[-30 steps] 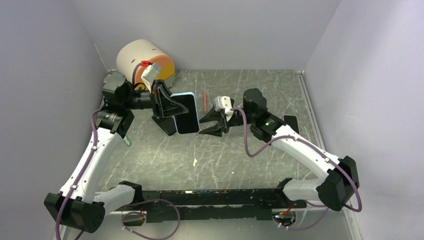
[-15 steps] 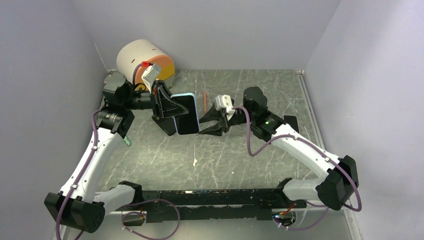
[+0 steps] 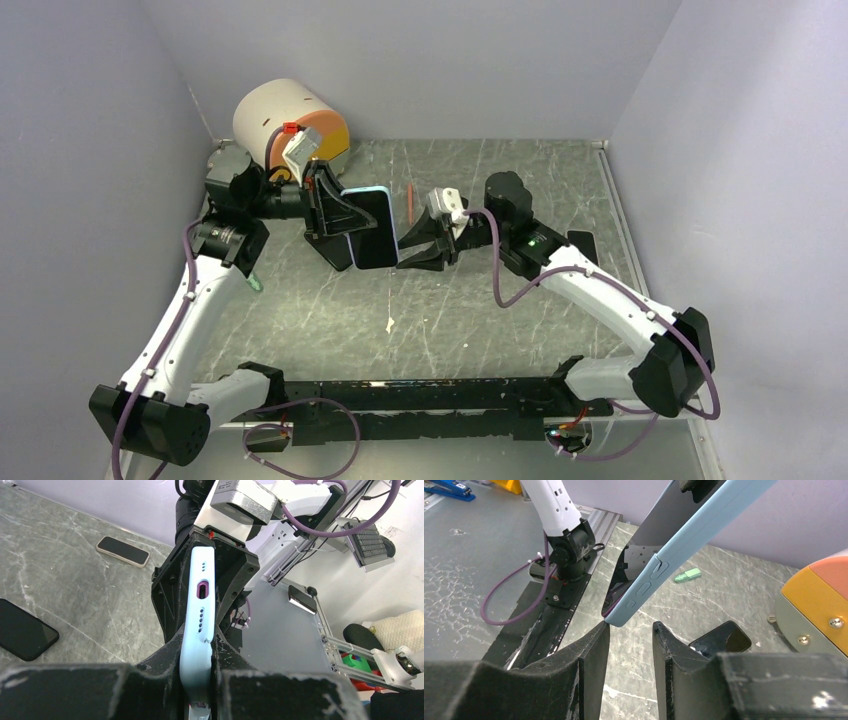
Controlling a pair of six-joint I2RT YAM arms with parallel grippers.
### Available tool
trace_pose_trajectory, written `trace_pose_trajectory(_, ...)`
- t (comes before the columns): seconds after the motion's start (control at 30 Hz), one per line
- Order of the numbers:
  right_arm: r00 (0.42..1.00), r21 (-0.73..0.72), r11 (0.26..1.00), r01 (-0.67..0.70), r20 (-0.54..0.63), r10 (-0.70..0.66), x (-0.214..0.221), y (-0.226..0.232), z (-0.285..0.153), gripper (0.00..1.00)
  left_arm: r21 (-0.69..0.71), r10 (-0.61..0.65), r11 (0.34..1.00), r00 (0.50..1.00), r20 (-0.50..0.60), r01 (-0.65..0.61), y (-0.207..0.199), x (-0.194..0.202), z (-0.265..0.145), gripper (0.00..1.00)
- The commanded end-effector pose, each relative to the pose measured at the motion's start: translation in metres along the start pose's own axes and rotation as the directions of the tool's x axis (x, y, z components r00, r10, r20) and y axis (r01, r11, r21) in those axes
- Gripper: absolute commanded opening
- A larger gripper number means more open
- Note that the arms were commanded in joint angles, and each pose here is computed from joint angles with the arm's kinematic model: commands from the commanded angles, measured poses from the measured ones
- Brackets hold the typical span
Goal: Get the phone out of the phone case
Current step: Remove the phone case from the phone.
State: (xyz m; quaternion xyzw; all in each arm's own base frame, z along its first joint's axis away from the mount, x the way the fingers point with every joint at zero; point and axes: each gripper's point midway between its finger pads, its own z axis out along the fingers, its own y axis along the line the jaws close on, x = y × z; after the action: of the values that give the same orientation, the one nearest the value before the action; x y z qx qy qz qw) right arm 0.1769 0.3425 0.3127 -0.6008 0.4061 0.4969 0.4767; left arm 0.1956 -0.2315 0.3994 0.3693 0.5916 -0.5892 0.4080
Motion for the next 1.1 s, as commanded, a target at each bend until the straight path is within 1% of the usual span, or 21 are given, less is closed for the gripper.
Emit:
trace_pose_trajectory(0.0, 0.993, -0.024, 0.994, 0.103, 0.060, -0.101, -0.0341, -0.0024, 0.0017, 0.40, 0.019, 0.068, 0.998, 0.998, 0.009, -0.068, -0.0112, -0.0078, -0.0014, 0.02)
trace_pose_trajectory(0.67, 0.995, -0.091, 0.992, 0.087, 0.048, -0.083, -0.0337, 0.0017, 0.0040, 0.40, 0.016, 0.065, 0.998, 0.998, 0.007, -0.066, -0.0070, -0.0101, 0.0000, 0.03)
trace_pose_trajectory(1.03, 0.994, -0.117, 0.988, 0.100, 0.044, -0.095, -0.0337, 0.0036, 0.0045, 0.43, 0.009, 0.070, 0.997, 0.997, 0.010, -0.070, -0.0040, -0.0115, 0.0008, 0.03)
trace_pose_trajectory(1.07, 0.996, -0.116, 0.990, 0.083, 0.033, -0.080, -0.0302, 0.0042, 0.0043, 0.43, 0.009, 0.072, 0.997, 0.997, 0.010, -0.072, -0.0042, -0.0118, 0.0007, 0.02)
